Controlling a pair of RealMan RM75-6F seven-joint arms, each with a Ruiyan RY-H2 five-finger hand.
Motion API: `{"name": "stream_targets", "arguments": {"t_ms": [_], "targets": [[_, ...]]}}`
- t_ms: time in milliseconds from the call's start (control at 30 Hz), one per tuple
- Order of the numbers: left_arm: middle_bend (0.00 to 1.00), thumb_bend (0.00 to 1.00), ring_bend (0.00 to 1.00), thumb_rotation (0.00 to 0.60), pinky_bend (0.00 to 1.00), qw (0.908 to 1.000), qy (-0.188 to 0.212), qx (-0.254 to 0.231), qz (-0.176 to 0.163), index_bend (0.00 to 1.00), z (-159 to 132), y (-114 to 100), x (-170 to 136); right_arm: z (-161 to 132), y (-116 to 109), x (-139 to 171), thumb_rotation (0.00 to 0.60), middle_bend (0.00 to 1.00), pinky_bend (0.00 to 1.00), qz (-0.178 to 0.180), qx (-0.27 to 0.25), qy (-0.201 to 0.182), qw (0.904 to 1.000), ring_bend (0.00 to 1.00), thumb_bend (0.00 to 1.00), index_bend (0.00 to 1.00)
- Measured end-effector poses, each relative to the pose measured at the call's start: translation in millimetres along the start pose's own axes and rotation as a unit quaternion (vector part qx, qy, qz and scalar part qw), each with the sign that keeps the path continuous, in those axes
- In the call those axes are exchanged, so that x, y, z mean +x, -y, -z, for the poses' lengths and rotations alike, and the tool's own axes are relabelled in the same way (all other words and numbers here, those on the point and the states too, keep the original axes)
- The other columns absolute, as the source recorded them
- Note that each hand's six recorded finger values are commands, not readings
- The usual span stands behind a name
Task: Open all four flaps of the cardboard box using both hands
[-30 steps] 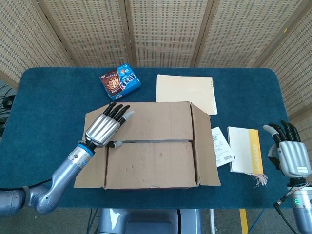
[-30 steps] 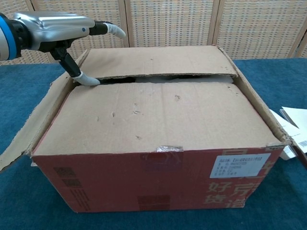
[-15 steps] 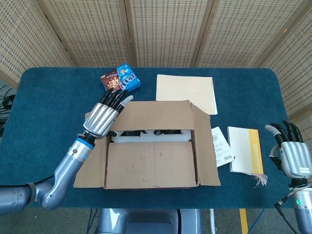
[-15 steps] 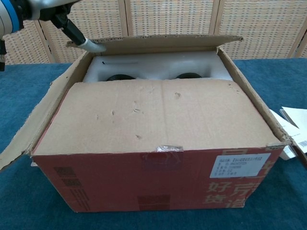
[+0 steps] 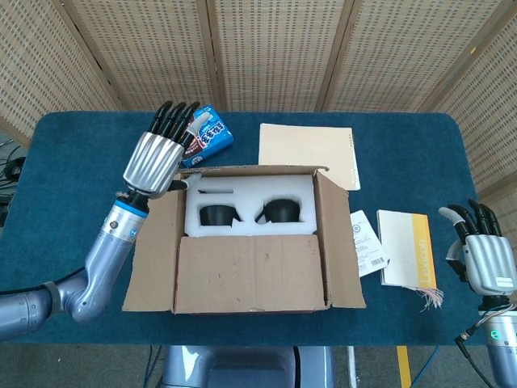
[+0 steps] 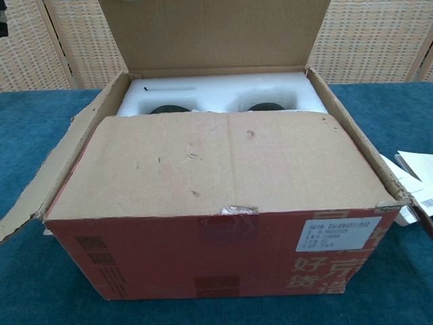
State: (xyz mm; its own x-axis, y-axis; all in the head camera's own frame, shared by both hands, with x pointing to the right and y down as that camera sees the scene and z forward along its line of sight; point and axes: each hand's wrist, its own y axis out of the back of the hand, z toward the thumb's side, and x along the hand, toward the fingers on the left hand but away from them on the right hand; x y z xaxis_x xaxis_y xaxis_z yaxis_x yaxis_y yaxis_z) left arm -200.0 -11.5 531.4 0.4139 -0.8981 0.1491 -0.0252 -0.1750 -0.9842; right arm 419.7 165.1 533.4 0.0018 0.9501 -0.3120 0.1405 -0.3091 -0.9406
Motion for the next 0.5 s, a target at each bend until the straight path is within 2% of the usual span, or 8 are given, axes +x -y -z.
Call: {"name": "stream_targets", "arguments": {"t_ms": [233,500], "targets": [[0.00,0.22,0.00,0.500,0.00,0.9995,-0.014,0.024,-0.013,0.00,5.7,-1.5,33.8,1.9,-1.5,1.7,0.600,0.18,0.05,0.001,0.001,0.004,1.0000,0.00,0.96,0.19],[0.00,0.22,0.00,0.501,0.00,0.9982,-0.030,0.051,-0.005,0.00,4.7,8.4,62.8,3.1,-3.1,3.4,0.600,0.18,0.05,0.002,0.002,0.007,1.0000,0.00,0.96,0.19]]}}
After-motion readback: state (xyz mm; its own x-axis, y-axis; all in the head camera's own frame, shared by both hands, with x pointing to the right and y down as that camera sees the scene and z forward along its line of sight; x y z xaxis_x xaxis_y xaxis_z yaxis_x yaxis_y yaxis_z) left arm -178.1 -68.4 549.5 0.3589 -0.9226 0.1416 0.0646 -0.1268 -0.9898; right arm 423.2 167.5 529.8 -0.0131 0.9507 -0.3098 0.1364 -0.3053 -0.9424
